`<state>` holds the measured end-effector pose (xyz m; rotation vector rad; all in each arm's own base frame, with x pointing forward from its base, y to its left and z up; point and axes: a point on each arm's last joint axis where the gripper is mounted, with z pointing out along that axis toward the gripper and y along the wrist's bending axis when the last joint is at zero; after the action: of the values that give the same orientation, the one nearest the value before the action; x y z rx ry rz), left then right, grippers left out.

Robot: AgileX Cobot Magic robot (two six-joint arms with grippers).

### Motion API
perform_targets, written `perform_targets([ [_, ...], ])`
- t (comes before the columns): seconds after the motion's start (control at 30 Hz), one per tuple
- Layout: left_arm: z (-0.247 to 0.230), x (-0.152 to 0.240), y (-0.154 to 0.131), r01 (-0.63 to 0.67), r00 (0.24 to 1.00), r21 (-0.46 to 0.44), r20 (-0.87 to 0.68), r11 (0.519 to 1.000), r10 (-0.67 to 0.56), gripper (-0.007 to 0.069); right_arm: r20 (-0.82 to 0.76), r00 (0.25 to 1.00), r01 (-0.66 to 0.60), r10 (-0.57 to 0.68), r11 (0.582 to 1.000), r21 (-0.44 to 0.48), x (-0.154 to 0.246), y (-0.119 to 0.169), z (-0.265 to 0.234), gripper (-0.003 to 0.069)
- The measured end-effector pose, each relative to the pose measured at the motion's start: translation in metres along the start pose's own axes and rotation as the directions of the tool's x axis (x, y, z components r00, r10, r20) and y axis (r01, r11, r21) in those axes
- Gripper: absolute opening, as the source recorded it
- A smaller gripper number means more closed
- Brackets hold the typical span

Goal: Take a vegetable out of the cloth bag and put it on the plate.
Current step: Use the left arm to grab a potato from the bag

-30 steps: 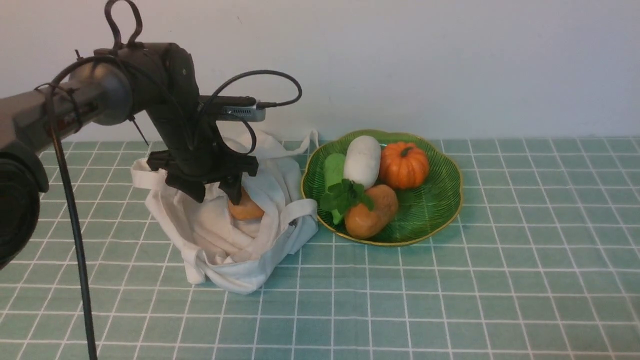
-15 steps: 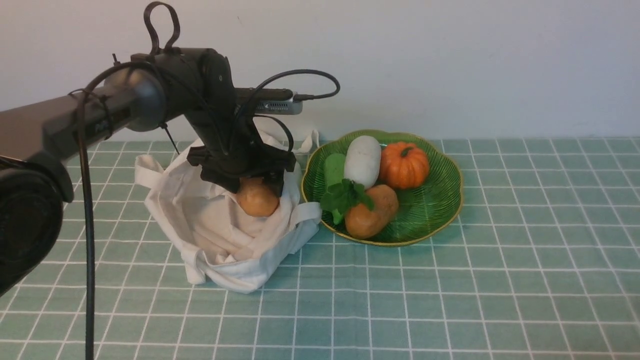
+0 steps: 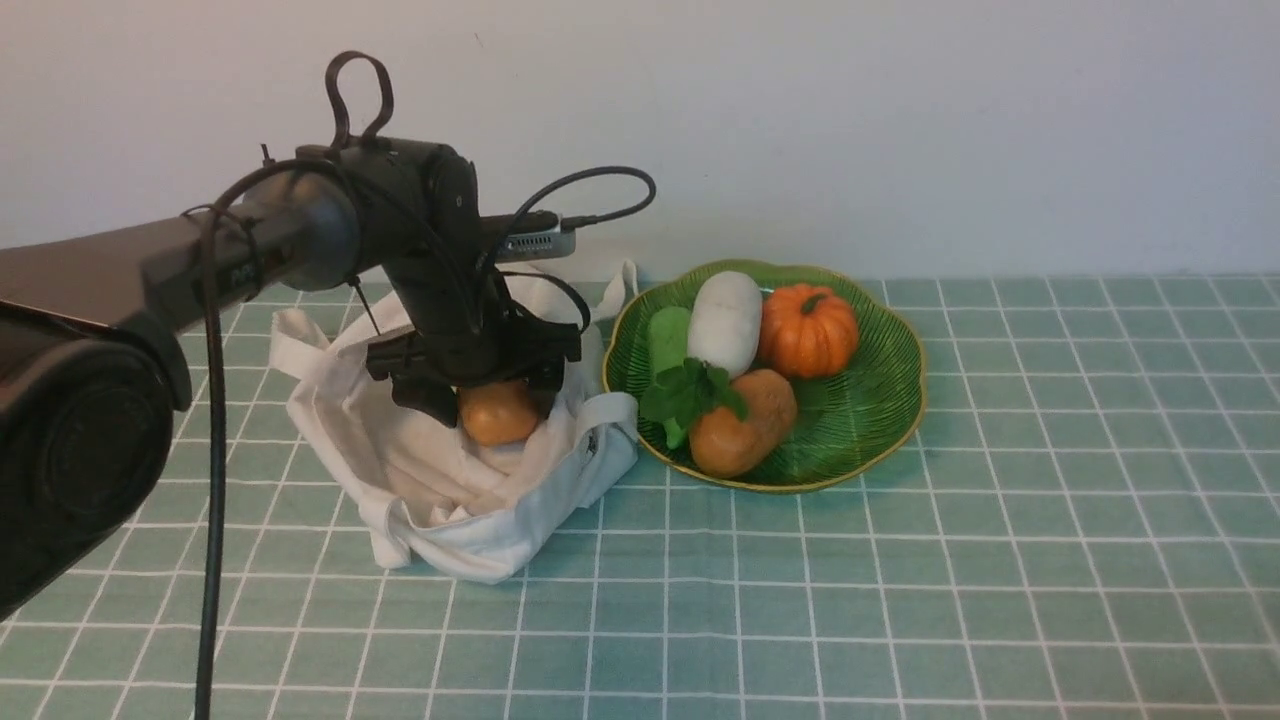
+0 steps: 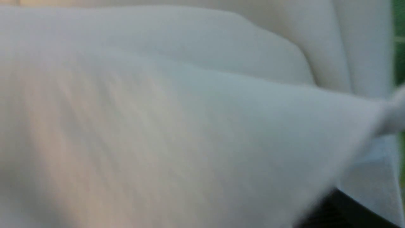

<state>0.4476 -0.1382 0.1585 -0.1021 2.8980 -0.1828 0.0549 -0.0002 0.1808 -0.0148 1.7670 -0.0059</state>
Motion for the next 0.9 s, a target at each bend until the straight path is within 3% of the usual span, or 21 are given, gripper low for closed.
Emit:
perform_targets([
  [0.1,0.0,0.001,0.001,-0.008,1.0,-0.016,-0.011,1.0,0.008,0.0524,0.0,1.0,0.0,0.0,1.0,0.0,0.0,0.0,0.0,-0.0017],
  [0.23,-0.002,0.004,0.006,-0.039,0.998,-0.066,-0.046,0.997,0.036,0.0523,0.0,1.0,0.0,0.0,1.0,0.0,0.0,0.0,0.0,-0.0017],
  [0.37,-0.014,0.011,0.019,-0.128,0.985,-0.2,-0.143,0.971,0.1,0.0523,0.0,1.0,0.0,0.0,1.0,0.0,0.0,0.0,0.0,-0.0017],
  [0.5,-0.029,0.012,0.025,-0.18,0.976,-0.261,-0.17,0.948,0.139,0.0523,0.0,1.0,0.0,0.0,1.0,0.0,0.0,0.0,0.0,-0.0017],
  [0.6,-0.037,0.012,0.025,-0.201,0.973,-0.256,-0.163,0.946,0.163,0.0523,0.0,1.0,0.0,0.0,1.0,0.0,0.0,0.0,0.0,-0.0017],
  [0.9,-0.078,0.027,0.015,-0.299,0.947,-0.097,-0.151,0.949,0.283,0.0523,0.0,1.0,0.0,0.0,1.0,0.0,0.0,0.0,0.0,-0.0017],
])
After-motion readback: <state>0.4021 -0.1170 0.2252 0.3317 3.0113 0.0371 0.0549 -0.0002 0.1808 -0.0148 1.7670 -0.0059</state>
